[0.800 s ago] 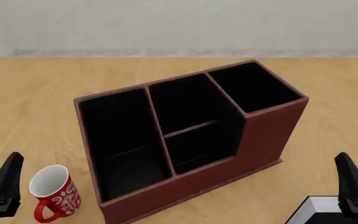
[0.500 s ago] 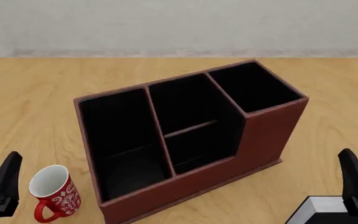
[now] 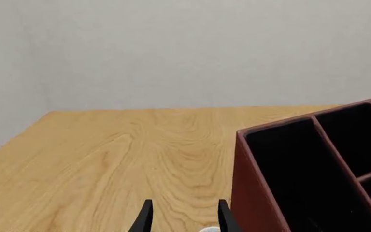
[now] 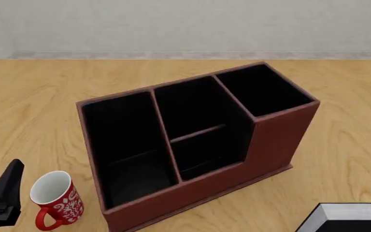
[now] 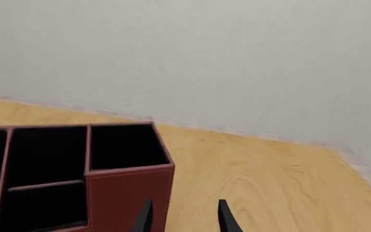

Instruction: Pick up the book and place it in the right compartment of the caddy.

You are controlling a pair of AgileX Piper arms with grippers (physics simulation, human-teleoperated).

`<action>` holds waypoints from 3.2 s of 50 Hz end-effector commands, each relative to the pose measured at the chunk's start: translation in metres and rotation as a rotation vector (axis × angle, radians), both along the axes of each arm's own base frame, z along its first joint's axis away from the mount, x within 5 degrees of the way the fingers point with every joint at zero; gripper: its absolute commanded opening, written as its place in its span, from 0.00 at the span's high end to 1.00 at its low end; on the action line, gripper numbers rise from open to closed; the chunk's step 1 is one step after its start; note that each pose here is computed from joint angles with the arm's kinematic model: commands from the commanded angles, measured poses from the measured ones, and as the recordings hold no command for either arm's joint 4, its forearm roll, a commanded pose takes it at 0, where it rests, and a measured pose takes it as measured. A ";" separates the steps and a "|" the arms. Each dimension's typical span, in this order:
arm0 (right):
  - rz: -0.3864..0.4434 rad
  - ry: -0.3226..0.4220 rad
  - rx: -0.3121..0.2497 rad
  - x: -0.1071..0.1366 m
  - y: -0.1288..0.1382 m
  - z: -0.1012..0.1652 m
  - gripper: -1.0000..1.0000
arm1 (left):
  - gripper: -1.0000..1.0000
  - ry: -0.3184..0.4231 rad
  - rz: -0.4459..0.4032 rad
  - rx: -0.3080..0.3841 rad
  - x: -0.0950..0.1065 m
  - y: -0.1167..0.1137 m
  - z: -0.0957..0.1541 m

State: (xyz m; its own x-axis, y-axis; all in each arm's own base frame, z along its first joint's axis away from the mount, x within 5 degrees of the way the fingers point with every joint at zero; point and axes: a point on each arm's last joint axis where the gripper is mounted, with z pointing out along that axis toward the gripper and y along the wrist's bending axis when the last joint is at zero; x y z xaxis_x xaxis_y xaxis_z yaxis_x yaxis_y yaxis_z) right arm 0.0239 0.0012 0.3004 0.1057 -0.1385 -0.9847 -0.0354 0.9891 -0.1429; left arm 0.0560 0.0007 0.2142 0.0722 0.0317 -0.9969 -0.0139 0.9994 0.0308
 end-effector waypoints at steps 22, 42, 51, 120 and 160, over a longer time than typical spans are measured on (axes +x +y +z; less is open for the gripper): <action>-0.018 -0.021 -0.287 -0.058 -0.003 0.106 0.00 | 0.00 0.014 -0.014 0.017 0.000 -0.001 -0.003; -0.025 0.034 -0.503 -0.069 -0.004 0.154 0.00 | 0.00 0.017 -0.008 0.032 0.000 -0.001 -0.003; -0.032 0.061 -0.572 -0.074 -0.004 0.170 0.00 | 0.00 0.014 -0.006 0.035 0.000 0.000 -0.002; 0.260 0.673 -1.015 0.064 0.000 0.131 0.00 | 0.00 0.093 -0.061 0.064 0.008 -0.004 -0.008; 0.508 0.970 -0.969 0.103 0.015 0.047 0.00 | 0.00 0.114 -0.055 0.053 0.006 -0.003 -0.011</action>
State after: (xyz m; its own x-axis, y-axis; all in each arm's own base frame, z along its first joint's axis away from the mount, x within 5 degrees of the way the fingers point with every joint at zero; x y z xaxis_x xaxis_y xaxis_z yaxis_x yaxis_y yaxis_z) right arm 0.1253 0.0111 0.3638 -0.2771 -0.9295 -0.2433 -0.7809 0.3654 -0.5067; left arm 0.0625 -0.0027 0.2042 -0.0345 0.0852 -0.9958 0.0467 0.9954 0.0836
